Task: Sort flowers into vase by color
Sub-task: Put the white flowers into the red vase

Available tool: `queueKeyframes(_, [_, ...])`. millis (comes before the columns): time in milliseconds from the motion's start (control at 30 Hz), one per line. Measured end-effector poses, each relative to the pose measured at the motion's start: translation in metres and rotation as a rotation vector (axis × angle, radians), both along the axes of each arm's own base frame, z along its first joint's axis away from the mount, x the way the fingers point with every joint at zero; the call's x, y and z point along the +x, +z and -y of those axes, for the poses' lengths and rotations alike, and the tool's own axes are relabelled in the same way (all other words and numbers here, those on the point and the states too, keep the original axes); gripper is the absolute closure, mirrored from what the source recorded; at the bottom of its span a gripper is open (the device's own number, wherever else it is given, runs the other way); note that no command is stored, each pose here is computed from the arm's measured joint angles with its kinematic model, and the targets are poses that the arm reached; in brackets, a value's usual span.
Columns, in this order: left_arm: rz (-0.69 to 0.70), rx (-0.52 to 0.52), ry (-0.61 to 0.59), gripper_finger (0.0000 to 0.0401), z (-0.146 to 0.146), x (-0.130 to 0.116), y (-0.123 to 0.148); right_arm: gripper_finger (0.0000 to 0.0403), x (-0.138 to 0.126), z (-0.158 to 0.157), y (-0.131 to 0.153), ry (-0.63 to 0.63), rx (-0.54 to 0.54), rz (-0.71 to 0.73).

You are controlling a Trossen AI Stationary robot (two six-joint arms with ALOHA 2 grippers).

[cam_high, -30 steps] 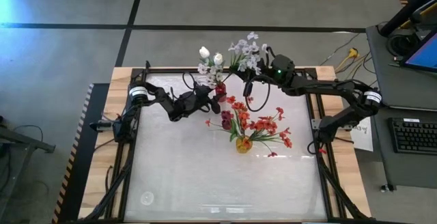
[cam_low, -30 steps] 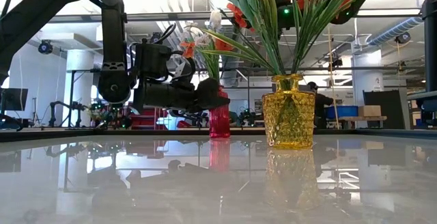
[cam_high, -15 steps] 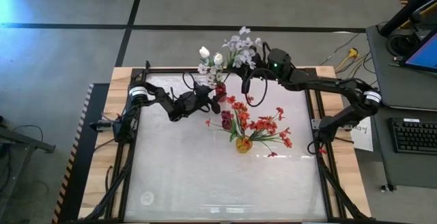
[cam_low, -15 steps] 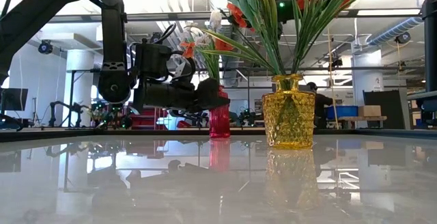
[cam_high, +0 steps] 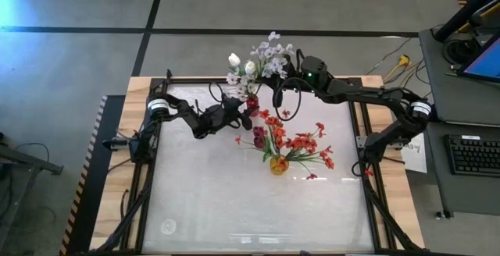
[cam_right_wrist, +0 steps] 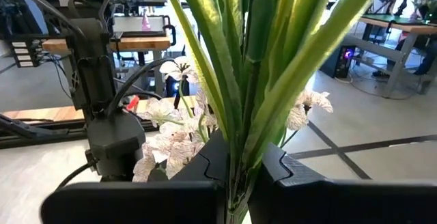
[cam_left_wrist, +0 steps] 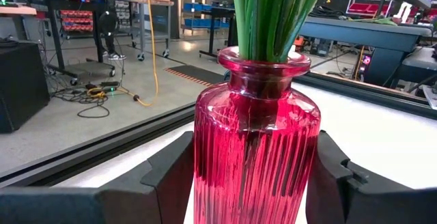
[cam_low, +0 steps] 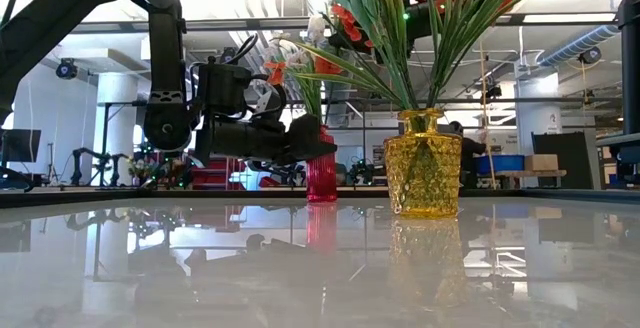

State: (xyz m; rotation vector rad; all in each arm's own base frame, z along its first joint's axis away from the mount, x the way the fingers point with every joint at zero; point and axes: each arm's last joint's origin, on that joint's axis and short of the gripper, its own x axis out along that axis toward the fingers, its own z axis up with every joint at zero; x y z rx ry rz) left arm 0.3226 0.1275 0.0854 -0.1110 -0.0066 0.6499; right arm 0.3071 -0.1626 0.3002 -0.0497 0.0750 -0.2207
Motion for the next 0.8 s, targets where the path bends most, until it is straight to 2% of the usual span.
queueKeyframes(367, [0.0,0.0,0.0,0.0201,0.0,0.0,0.0,0.0385,0.0,-0.001,0.002,0.001,0.012,0.029])
queueKeyframes(800, [0.0,0.0,0.0,0.0201,0.0,0.0,0.0,0.0385,0.007,-0.001,-0.012,0.013,-0.013,0.015])
